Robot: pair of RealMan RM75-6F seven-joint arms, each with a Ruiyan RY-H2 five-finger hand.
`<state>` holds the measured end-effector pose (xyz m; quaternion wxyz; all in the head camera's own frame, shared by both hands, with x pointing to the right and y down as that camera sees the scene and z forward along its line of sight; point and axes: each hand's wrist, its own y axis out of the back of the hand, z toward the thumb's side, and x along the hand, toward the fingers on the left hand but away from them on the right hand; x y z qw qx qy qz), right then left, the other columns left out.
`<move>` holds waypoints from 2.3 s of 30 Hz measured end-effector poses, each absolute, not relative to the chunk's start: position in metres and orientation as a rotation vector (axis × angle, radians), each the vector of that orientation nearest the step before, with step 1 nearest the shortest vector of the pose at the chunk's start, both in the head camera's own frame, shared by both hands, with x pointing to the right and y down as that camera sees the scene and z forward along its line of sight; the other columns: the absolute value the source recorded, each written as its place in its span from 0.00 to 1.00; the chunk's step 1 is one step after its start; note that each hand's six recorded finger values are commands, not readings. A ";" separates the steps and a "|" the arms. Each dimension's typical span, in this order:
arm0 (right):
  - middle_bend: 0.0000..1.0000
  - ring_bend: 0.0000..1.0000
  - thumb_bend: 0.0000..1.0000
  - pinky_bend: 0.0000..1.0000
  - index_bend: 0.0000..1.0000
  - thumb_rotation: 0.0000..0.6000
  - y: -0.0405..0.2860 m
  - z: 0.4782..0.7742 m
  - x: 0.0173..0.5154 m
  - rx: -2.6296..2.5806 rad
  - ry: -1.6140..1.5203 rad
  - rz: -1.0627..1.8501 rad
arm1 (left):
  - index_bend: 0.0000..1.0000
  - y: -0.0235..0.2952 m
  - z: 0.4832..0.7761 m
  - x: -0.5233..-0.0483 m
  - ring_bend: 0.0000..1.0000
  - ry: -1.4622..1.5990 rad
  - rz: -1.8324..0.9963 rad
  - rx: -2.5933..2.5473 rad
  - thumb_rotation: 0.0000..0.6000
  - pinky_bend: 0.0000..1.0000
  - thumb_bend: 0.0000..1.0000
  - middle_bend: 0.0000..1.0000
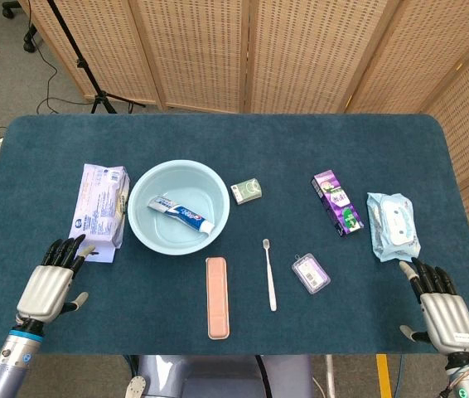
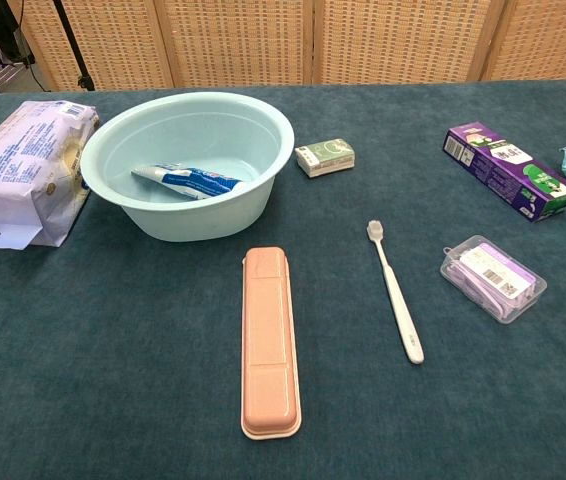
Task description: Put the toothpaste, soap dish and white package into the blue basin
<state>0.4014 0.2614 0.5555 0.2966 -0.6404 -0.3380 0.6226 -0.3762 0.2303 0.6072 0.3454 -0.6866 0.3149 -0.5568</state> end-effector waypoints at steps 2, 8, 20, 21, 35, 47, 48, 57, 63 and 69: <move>0.00 0.00 0.10 0.00 0.00 1.00 0.262 0.557 0.400 -1.704 -0.896 1.652 | 0.15 0.233 0.609 -0.380 0.00 0.824 -1.452 -1.783 1.00 0.03 0.24 0.00; 0.00 0.00 0.10 0.00 0.03 1.00 0.257 0.559 0.394 -1.688 -0.929 1.597 | 0.16 0.239 0.613 -0.391 0.00 0.849 -1.467 -1.795 1.00 0.03 0.24 0.00; 0.00 0.00 0.05 0.00 0.03 1.00 0.244 0.585 0.370 -1.821 -0.878 1.593 | 0.16 0.239 0.614 -0.393 0.00 0.862 -1.464 -1.816 1.00 0.03 0.24 0.00; 0.00 0.00 0.05 0.00 0.03 1.00 0.242 0.587 0.367 -1.840 -0.873 1.597 | 0.16 0.239 0.613 -0.392 0.00 0.862 -1.463 -1.819 1.00 0.03 0.24 0.00; 0.00 0.00 0.05 0.00 0.05 1.00 0.222 0.615 0.324 -1.889 -0.704 1.702 | 0.16 0.240 0.607 -0.391 0.00 0.892 -1.427 -1.884 1.00 0.03 0.24 0.00; 0.00 0.00 0.05 0.00 0.05 1.00 0.227 0.633 0.264 -1.964 -0.603 1.680 | 0.16 0.241 0.604 -0.390 0.00 0.895 -1.410 -1.915 1.00 0.03 0.24 0.00; 0.00 0.00 0.05 0.00 0.05 1.00 0.225 0.633 0.262 -1.961 -0.600 1.674 | 0.16 0.241 0.603 -0.390 0.00 0.897 -1.408 -1.916 1.00 0.03 0.24 0.00; 0.00 0.00 0.05 0.00 0.05 1.00 0.214 0.639 0.243 -1.948 -0.572 1.651 | 0.16 0.241 0.604 -0.389 0.00 0.892 -1.407 -1.924 1.00 0.03 0.24 0.00; 0.00 0.00 0.05 0.00 0.05 1.00 0.211 0.651 0.238 -1.972 -0.550 1.666 | 0.16 0.243 0.605 -0.387 0.00 0.883 -1.403 -1.927 1.00 0.03 0.24 0.00; 0.00 0.00 0.05 0.00 0.05 1.00 0.198 0.663 0.229 -1.985 -0.542 1.664 | 0.16 0.244 0.608 -0.386 0.00 0.872 -1.411 -1.931 1.00 0.03 0.24 0.00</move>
